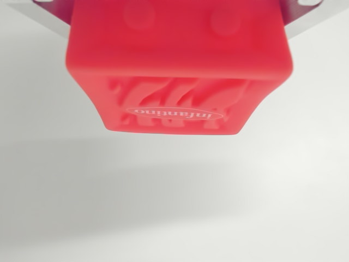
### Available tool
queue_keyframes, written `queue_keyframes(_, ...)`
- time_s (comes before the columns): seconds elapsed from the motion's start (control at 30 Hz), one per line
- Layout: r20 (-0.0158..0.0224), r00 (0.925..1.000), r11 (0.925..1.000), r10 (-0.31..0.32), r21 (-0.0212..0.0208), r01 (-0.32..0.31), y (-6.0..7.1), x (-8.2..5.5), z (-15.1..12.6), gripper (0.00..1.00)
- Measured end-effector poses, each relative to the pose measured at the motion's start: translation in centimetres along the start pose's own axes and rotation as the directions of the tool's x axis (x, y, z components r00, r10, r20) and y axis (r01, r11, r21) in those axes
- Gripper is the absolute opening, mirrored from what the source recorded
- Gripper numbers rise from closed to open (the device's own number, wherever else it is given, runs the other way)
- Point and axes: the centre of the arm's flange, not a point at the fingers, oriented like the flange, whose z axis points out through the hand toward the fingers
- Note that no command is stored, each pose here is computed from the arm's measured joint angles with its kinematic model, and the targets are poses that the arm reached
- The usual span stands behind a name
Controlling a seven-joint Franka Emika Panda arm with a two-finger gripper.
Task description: Destack cube
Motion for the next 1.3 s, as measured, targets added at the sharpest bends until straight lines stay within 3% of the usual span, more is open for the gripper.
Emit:
queue_keyframes(0.27, 0.0056, 1.0, 1.0, -0.001, -0.0057, 0.001, 0.0, -0.1, 2.8, 0.0)
queue_keyframes(0.5, 0.0035, 1.0, 1.0, -0.001, -0.0045, 0.001, 0.0, -0.1, 4.7, 0.0)
queue_keyframes(1.3, 0.0037, 1.0, 1.0, -0.002, -0.0054, 0.002, 0.0, -0.1, 9.9, 0.0)
